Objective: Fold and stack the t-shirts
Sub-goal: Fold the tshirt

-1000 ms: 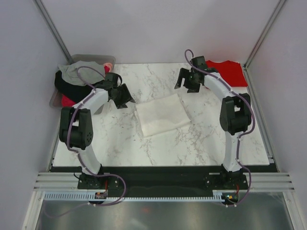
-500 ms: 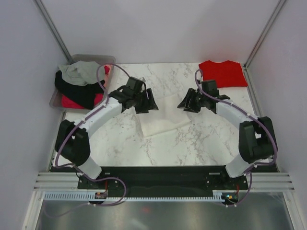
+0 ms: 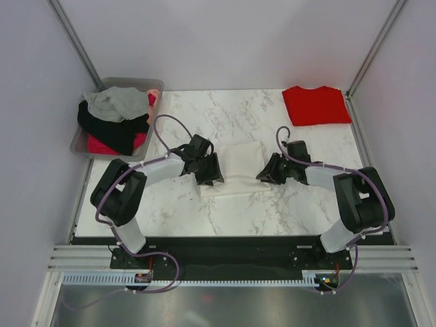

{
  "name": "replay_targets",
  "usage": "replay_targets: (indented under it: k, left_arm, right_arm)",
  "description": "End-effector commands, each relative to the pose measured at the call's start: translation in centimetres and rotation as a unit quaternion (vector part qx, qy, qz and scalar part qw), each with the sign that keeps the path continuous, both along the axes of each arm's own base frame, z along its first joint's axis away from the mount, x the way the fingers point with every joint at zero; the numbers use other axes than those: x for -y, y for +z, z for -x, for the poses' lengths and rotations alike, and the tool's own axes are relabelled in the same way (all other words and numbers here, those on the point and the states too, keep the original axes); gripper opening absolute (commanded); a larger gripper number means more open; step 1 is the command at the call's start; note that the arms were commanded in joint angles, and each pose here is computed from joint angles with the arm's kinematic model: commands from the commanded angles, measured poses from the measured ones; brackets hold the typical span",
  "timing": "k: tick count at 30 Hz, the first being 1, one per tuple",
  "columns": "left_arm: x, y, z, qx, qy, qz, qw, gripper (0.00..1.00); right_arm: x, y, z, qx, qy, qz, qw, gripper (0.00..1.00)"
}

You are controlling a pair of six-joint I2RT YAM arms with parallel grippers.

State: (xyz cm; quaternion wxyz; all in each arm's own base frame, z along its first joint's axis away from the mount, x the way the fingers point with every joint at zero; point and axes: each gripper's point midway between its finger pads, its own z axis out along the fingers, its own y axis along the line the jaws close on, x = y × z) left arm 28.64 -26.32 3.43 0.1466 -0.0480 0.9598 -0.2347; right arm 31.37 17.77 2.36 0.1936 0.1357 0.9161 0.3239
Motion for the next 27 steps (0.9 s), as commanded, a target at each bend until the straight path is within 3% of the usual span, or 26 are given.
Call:
replay_targets:
  k: [1, 2, 5, 9, 11, 12, 13, 15, 20, 27]
  left_arm:
    - [-5.1, -1.9, -0.3, 0.019, 0.005, -0.103, 0.995, 0.57]
    - [-5.4, -1.6, -0.7, 0.027, -0.002, -0.115, 0.993, 0.57]
    - [-5.6, -0.1, -1.4, 0.045, -0.016, -0.125, 0.991, 0.56]
    - [-5.2, 2.9, -1.6, 0.065, -0.015, -0.103, 0.992, 0.56]
    - [-5.0, 4.9, -1.3, 0.072, -0.017, -0.090, 0.993, 0.56]
    - [-5.0, 5.9, -1.2, 0.079, -0.017, -0.087, 0.993, 0.57]
    - [-5.2, 7.9, -1.2, 0.099, -0.013, -0.078, 0.992, 0.58]
    - [-5.6, 10.8, -1.0, 0.117, -0.016, -0.079, 0.990, 0.61]
    - [-8.4, 18.8, 0.4, 0.206, -0.018, -0.089, 0.974, 0.67]
    - [-13.2, 20.6, 5.8, 0.264, -0.002, -0.101, 0.959, 0.68]
  right_arm:
    - [2.6, -3.5, 5.9, -0.066, -0.041, 0.075, 0.994, 0.36]
    - [2.0, -4.0, 8.2, -0.085, -0.043, 0.074, 0.993, 0.36]
    - [0.9, -2.2, 9.7, -0.059, -0.043, 0.063, 0.995, 0.38]
    - [1.2, 1.3, 7.7, -0.011, -0.028, 0.090, 0.995, 0.43]
    - [0.9, 4.2, 6.0, 0.016, -0.018, 0.102, 0.995, 0.54]
    - [0.7, 5.3, 5.5, 0.025, -0.014, 0.099, 0.995, 0.63]
    - [0.5, 6.6, 4.9, 0.039, -0.011, 0.093, 0.995, 0.81]
    - [0.3, 9.5, 3.5, 0.067, -0.017, 0.086, 0.994, 0.97]
    - [2.2, 9.8, 1.7, 0.071, -0.032, 0.095, 0.992, 0.98]
    - [2.8, 7.6, -1.2, 0.066, -0.021, 0.090, 0.994, 0.98]
